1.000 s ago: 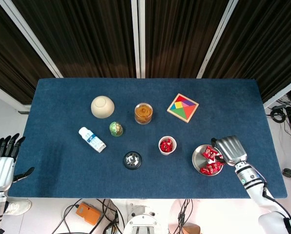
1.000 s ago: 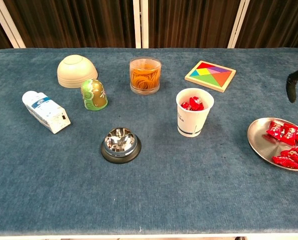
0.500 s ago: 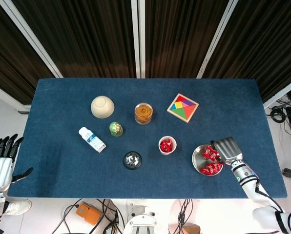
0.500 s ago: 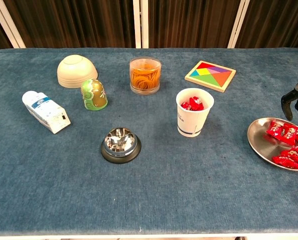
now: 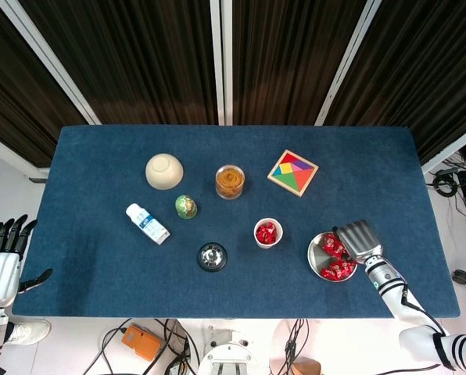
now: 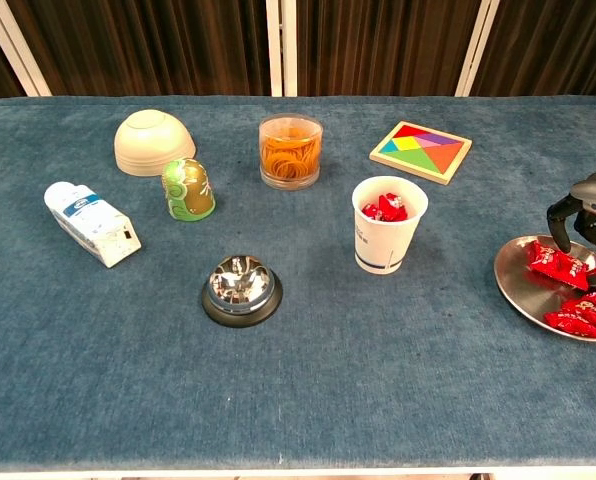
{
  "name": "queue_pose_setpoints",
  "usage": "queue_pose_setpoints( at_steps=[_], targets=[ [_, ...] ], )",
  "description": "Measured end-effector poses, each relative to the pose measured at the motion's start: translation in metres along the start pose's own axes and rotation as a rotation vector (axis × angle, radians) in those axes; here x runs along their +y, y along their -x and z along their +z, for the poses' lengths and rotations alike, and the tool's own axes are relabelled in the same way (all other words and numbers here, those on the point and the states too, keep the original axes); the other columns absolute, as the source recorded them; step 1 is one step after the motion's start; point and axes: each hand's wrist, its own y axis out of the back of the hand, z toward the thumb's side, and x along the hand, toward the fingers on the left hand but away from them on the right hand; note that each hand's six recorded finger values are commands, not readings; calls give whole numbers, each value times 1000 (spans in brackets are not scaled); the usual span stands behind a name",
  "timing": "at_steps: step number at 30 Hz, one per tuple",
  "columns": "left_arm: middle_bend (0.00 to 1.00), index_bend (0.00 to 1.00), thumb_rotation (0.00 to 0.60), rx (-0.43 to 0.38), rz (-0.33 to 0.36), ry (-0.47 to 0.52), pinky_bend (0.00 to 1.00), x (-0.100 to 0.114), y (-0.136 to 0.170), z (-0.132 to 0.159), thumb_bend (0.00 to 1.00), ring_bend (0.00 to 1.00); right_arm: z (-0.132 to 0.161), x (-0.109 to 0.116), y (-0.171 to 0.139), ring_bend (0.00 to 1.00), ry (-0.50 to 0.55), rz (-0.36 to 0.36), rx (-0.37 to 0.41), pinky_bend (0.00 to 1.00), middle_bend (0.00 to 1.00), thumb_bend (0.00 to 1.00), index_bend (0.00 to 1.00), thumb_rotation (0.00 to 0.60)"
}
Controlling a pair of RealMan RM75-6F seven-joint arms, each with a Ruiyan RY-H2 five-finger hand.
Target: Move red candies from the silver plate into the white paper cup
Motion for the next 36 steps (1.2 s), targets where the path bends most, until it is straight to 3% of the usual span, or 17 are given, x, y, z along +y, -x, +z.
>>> queue_pose_setpoints(
  at_steps=[17,22,31,36],
  targets=[
    [15,95,600,5,1,-1,0,0,1,-3,0,0,18,1,4,1000,-22,-10,65,1000,825,375,570,600],
    [15,94,600,8,1,-1,0,0,2,-4,0,0,27,2,5,1000,-35,-19,92,1000,825,451,593,600],
    [8,95,600,10,3,1,0,0,3,-5,0,0,40,-8,4,1000,-57,-14,132,1000,825,730,685,600],
    [8,95,600,7,5,2,0,1,3,-5,0,0,36,-5,0,1000,-25,-36,121,1000,829,785,709,600]
  ],
)
